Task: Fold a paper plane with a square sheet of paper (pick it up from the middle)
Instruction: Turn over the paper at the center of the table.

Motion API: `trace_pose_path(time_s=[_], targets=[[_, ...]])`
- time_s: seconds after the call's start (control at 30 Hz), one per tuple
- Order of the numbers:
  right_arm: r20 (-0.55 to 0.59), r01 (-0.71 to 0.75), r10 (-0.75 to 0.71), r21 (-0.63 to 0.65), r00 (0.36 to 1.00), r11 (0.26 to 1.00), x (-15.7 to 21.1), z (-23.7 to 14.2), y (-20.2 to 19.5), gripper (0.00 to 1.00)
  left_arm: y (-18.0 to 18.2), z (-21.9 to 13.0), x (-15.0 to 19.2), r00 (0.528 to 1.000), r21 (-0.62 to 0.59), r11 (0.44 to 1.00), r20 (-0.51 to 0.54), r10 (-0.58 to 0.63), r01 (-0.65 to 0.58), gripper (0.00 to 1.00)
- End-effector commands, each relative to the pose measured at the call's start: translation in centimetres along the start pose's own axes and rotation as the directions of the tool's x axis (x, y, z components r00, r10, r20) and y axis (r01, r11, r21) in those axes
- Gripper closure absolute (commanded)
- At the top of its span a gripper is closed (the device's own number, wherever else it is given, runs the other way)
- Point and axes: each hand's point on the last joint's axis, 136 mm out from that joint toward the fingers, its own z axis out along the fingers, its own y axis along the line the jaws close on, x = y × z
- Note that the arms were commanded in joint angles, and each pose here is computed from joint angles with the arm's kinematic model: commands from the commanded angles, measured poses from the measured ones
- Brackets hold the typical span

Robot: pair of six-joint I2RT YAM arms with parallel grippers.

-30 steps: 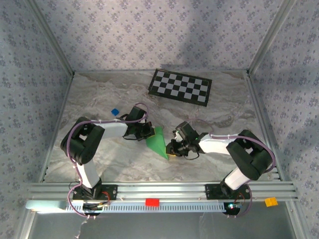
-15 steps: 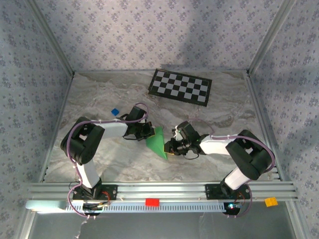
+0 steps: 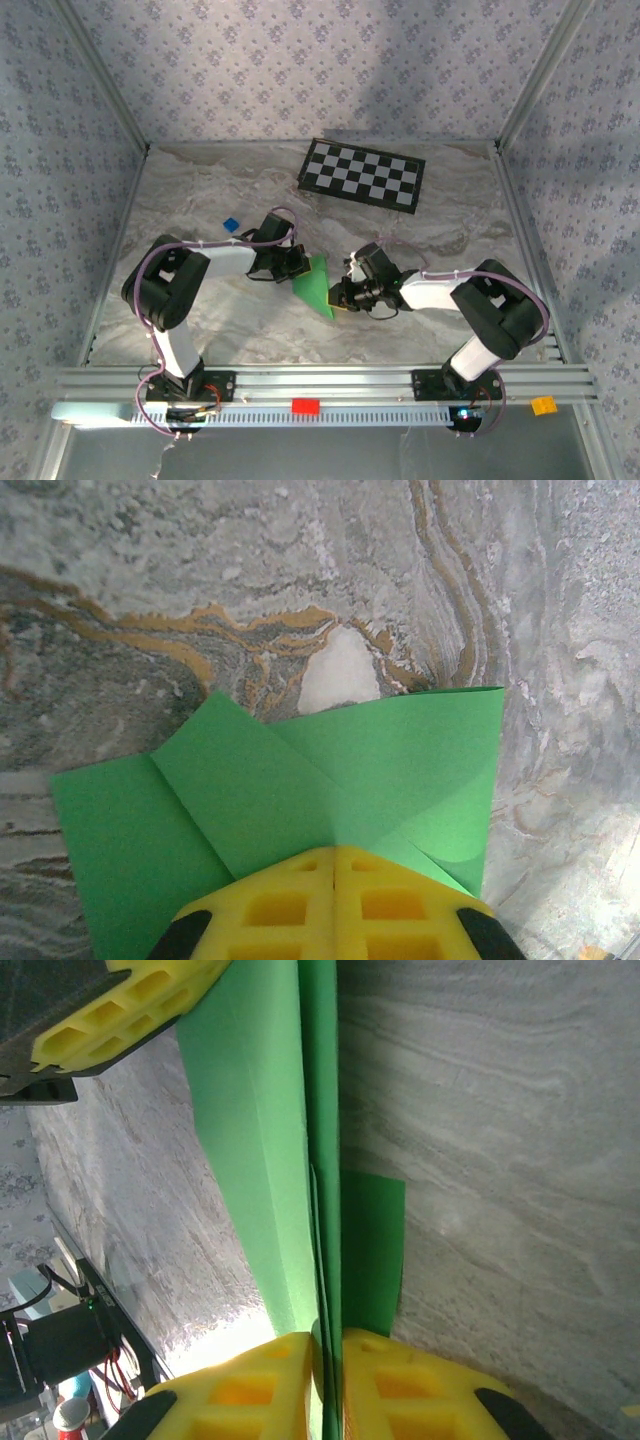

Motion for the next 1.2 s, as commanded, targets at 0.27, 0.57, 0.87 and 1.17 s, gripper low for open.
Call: trace_pose_path(time_s=[0.27,0.57,0.87,1.17], targets=[[-0.001,-0.011,0.011,0.006,1.000,1.000,0.4,-1.5,-0.4,0.93,-4.9,-4.6,-1.3,0.993,0.130,0.988,0.092,0.074,-0.085,0.81],[0.086,0.059,-0.082,0.241,0.993,0.969,-1.0,-7.9,-2.0,0.94,-6.7,-11.4,-1.9,0.949,0.102,0.976,0.273,0.159,-0.193,0.63],[0.105,0.103,-0.226,0.660,0.968,0.745,-2.4,-17.6,-2.9,0.92,-3.1,-16.7,-1.7,0.873,0.004,0.989,0.469,0.129,-0.149,0.55],[0.013,0.056,-0.316,0.977,0.949,0.207,-3.6,-24.4,-4.8,0.92,0.6,-20.6,-1.7,0.792,-0.041,0.998,0.608,0.054,-0.037,0.49]])
